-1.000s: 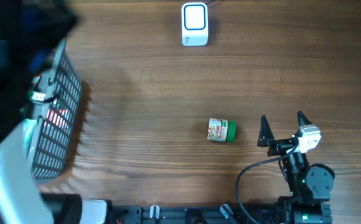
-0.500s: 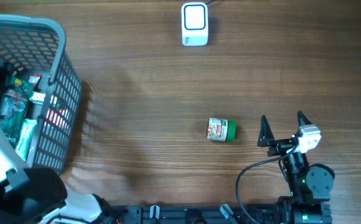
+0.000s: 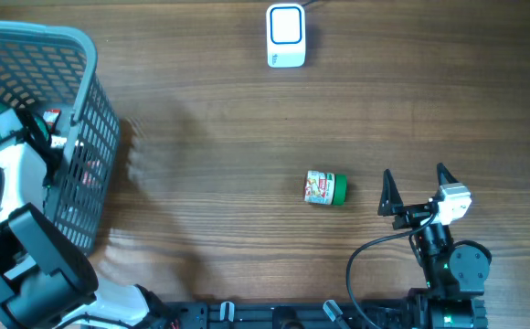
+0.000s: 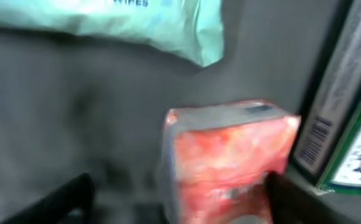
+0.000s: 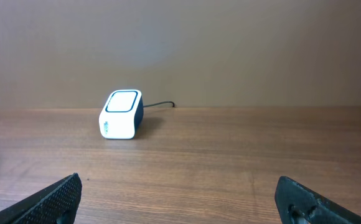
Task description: Scan the item barcode
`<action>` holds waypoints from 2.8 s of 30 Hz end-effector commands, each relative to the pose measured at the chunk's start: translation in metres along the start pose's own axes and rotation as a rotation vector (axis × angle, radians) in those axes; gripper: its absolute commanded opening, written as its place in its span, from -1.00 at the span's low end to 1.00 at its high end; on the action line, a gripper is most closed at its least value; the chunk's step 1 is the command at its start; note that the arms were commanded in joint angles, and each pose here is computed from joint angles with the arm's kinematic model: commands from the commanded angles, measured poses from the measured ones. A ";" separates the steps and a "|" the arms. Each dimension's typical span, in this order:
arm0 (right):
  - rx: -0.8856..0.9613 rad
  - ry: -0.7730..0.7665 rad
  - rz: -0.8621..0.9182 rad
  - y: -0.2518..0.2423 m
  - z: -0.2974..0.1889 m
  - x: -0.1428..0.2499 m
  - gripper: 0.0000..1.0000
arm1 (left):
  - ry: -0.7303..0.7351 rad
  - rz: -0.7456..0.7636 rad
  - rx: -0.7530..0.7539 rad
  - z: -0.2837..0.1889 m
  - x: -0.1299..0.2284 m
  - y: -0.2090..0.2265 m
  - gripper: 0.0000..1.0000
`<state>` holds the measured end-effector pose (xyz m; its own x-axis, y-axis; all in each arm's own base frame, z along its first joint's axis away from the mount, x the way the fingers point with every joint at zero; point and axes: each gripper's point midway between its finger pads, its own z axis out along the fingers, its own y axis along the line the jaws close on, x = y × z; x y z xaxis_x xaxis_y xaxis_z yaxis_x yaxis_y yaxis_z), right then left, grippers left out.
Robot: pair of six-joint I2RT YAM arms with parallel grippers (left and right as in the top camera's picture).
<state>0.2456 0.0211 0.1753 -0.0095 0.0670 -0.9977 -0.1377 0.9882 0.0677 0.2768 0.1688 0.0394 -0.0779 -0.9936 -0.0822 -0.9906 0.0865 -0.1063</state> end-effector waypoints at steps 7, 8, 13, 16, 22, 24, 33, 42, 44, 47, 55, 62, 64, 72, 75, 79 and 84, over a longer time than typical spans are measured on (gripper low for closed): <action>0.022 -0.010 0.010 -0.004 0.000 -0.002 1.00 | 0.002 0.028 0.021 0.003 0.002 0.000 -0.92; 0.022 -0.011 0.010 -0.004 0.000 -0.002 1.00 | -0.004 0.060 0.028 0.000 0.001 -0.001 -0.92; 0.022 -0.011 0.010 -0.004 0.000 -0.002 0.99 | -0.137 0.180 0.128 -0.085 -0.020 -0.020 -0.92; 0.022 -0.010 0.009 -0.004 0.000 -0.002 0.99 | -0.334 0.168 0.260 -0.183 -0.038 -0.026 -0.92; 0.022 -0.010 0.010 -0.004 0.000 -0.002 1.00 | -0.627 0.145 0.530 -0.317 -0.022 0.004 -0.92; 0.022 -0.010 0.009 -0.004 0.000 -0.002 1.00 | -0.624 0.325 0.559 -0.325 0.001 0.005 -0.92; 0.022 -0.010 0.010 -0.004 0.000 -0.002 1.00 | -0.023 1.745 1.200 -0.297 0.237 0.015 -0.92; 0.022 -0.010 0.010 -0.004 0.000 -0.002 1.00 | 0.517 1.571 1.055 -0.176 0.299 -0.024 -0.92; 0.022 -0.010 0.010 -0.004 0.000 -0.002 1.00 | 0.483 1.425 0.836 -0.135 0.297 -0.048 -0.92; 0.022 -0.011 0.010 -0.004 0.000 -0.002 0.99 | 0.277 1.100 0.372 -0.055 0.270 -0.058 -0.92; 0.022 -0.010 0.010 -0.004 0.000 -0.002 1.00 | 0.331 1.532 0.229 -0.002 0.365 -0.014 -0.87; 0.022 -0.010 0.010 -0.004 0.000 -0.002 1.00 | 0.140 1.475 0.361 -0.115 0.338 -0.075 1.00; 0.022 -0.011 0.010 -0.004 0.000 -0.002 1.00 | -0.108 1.396 0.426 -0.201 0.294 -0.105 1.00; 0.022 -0.011 0.010 -0.004 0.000 -0.002 0.99 | -0.682 0.493 0.499 -0.370 0.085 -0.050 1.00; 0.022 -0.011 0.010 -0.004 0.000 -0.002 0.99 | -0.645 0.052 0.369 -0.349 0.020 -0.002 1.00; 0.022 -0.010 0.010 -0.004 0.000 -0.002 1.00 | -0.527 -0.101 0.174 -0.289 -0.032 0.005 1.00; 0.022 -0.011 0.010 -0.004 0.000 -0.002 1.00 | -0.350 -0.056 -0.071 -0.187 -0.055 -0.028 1.00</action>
<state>0.2457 0.0206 0.1753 -0.0094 0.0670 -0.9977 -0.1351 0.9885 0.0677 0.2673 0.2023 0.2795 0.0520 -0.8698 -0.4907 -0.9884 0.0254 -0.1497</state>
